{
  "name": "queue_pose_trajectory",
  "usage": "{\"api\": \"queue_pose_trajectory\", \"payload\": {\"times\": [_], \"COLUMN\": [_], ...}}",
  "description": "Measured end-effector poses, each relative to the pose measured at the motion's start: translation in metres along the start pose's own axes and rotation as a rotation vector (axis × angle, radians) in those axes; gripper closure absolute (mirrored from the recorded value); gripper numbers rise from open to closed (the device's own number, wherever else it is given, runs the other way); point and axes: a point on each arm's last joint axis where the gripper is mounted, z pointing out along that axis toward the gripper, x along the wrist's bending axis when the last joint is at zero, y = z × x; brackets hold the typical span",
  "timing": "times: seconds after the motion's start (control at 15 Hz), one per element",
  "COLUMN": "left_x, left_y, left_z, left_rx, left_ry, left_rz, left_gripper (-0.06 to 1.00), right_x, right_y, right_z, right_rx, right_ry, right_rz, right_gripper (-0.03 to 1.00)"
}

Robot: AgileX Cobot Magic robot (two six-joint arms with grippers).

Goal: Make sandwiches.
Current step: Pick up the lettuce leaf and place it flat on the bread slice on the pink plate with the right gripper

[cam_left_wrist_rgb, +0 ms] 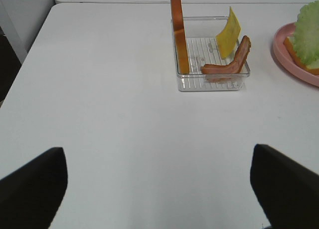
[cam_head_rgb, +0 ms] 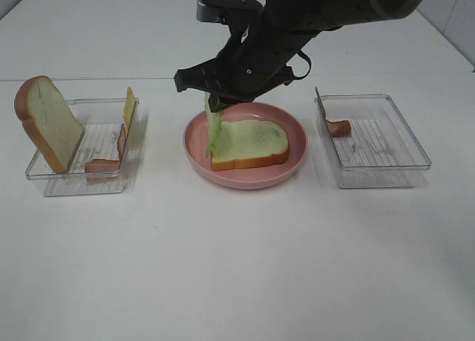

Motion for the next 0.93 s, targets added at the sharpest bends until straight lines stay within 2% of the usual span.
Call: {"api": "queue_pose_trajectory", "payload": {"times": [0.07, 0.47, 0.8, 0.93], "left_x": [0.0, 0.0, 0.0, 0.0], "left_y": [0.0, 0.0, 0.0, 0.0], "left_z": [0.0, 0.0, 0.0, 0.0], "left_rx": [0.0, 0.0, 0.0, 0.0], "left_ry": [0.0, 0.0, 0.0, 0.0], "left_rz": [0.0, 0.0, 0.0, 0.0], "left_gripper": [0.03, 0.03, 0.03, 0.03], "right_x": [-0.012, -0.029, -0.033, -0.034], "right_y": [0.0, -0.006, -0.013, -0.012], "right_z": [0.003, 0.015, 0.023, 0.023], "right_rx": [0.005, 0.051, 0.1, 0.098], "right_ry": [-0.039, -0.168, -0.189, -0.197], "right_rz": [-0.021, -0.09, -0.099, -0.114], "right_gripper": [0.94, 0.94, 0.94, 0.89]}}
